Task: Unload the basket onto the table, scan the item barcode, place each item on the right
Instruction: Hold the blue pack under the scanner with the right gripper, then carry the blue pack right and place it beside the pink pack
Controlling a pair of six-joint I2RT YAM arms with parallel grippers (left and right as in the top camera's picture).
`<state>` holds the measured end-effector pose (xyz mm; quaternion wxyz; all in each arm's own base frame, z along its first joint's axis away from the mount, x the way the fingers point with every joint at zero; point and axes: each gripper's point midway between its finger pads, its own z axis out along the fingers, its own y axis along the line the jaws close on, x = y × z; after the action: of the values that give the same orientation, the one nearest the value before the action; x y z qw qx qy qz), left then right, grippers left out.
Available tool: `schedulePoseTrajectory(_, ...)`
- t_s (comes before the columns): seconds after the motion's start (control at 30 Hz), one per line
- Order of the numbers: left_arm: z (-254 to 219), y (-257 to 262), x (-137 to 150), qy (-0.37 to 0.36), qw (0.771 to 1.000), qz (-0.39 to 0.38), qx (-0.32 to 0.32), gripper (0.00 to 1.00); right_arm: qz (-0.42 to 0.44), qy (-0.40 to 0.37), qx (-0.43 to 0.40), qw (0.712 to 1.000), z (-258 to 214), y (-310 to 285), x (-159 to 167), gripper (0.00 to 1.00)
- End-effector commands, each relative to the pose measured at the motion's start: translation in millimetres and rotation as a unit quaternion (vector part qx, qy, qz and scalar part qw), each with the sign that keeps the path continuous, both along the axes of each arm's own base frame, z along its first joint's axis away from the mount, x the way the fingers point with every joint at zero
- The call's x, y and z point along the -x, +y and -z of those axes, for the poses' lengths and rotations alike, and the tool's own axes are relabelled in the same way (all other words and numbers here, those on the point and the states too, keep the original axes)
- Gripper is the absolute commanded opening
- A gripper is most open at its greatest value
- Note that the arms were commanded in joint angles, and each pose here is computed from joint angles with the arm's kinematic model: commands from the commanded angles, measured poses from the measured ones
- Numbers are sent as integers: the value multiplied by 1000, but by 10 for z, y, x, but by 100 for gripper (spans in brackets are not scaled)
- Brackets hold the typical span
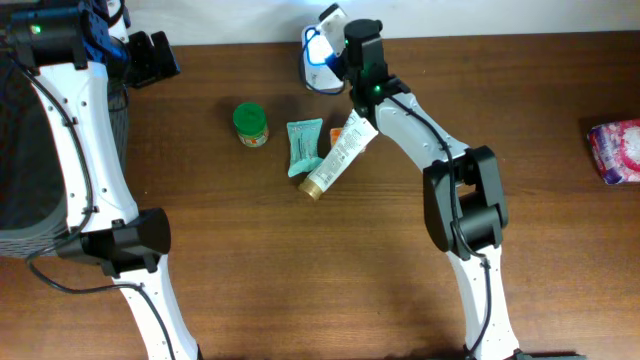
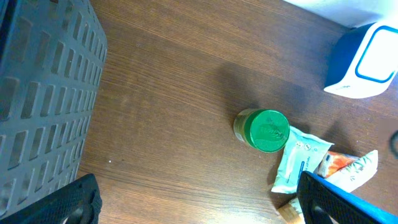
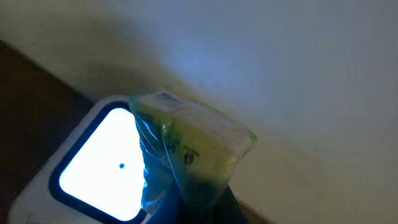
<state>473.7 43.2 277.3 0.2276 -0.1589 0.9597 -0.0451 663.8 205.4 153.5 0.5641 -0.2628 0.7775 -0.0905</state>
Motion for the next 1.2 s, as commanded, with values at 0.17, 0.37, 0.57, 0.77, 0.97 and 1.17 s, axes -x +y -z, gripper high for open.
schedulePoseTrajectory(0.17, -192, 27, 62, -23, 1000, -5, -7, 99, 331, 151, -223, 904, -349, -2555, 381, 4)
schedulePoseTrajectory(0.37, -192, 27, 62, -23, 1000, -5, -7, 99, 503, 285, -215, 787, 285, -4257, 1500, 4)
schedulePoseTrajectory(0.57, -192, 27, 62, -23, 1000, -5, -7, 99, 566, 311, -235, 727, 608, -5004, 2067, 4)
schedulePoseTrajectory(0.77, -192, 27, 62, -23, 1000, -5, -7, 99, 535, 307, -254, 745, 890, -4977, 1942, 4)
schedulePoseTrajectory(0.97, -192, 27, 62, -23, 1000, -5, -7, 99, 503, 322, -271, 755, 910, -4854, 1898, 47)
schedulePoseTrajectory(1.17, -192, 27, 62, -23, 1000, -5, -7, 99, 458, 339, -314, 760, 821, -4611, 1844, 99)
